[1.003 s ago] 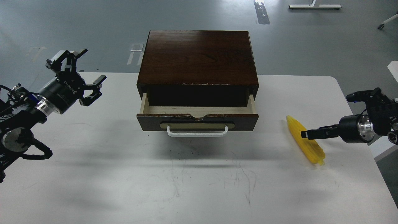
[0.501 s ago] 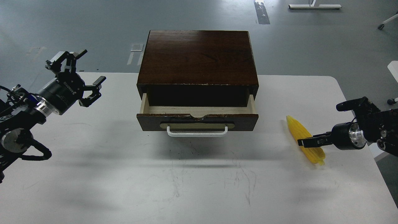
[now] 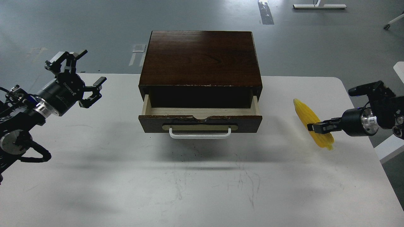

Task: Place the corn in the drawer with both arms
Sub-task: 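Lift the corn and carry it over the open drawer with the right gripper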

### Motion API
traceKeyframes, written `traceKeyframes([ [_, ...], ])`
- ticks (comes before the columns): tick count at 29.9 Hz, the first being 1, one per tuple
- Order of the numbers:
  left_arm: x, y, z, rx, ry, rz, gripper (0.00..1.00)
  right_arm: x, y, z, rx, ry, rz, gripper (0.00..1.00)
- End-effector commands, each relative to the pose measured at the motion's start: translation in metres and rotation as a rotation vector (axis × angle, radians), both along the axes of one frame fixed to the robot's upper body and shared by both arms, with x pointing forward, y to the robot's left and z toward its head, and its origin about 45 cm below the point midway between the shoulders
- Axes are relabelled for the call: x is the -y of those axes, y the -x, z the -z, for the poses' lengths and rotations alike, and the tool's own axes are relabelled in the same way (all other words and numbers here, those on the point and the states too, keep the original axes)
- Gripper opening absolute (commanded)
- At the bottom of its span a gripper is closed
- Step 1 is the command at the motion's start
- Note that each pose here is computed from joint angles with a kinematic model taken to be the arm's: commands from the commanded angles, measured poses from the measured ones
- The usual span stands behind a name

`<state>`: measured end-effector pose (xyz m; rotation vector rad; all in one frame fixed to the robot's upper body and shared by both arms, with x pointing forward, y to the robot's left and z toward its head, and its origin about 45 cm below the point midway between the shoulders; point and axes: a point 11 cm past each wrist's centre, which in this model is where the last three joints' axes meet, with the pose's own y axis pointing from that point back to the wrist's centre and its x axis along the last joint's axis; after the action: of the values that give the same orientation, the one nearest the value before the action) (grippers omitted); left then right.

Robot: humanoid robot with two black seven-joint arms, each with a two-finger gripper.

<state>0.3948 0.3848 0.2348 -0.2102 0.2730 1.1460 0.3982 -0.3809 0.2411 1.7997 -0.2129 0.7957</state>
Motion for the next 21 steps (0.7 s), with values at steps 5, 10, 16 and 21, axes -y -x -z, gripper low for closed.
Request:
traceKeyframes([
  [5, 0.0, -0.002, -0.004, 0.011, 0.004, -0.001, 0.98, -0.091, -0.059, -0.137, 0.264, 0.077, -0.226, 0.17],
  [10, -0.003, -0.002, -0.01, 0.024, 0.003, -0.006, 0.98, -0.183, -0.065, -0.162, 0.31, 0.182, -0.448, 0.17],
  [16, -0.009, 0.0, -0.017, 0.031, -0.011, -0.005, 0.98, -0.274, -0.046, -0.149, 0.352, 0.234, -0.704, 0.17],
  [21, -0.019, 0.004, -0.025, 0.037, -0.033, -0.014, 0.98, -0.321, -0.022, -0.131, 0.42, 0.292, -0.935, 0.17],
])
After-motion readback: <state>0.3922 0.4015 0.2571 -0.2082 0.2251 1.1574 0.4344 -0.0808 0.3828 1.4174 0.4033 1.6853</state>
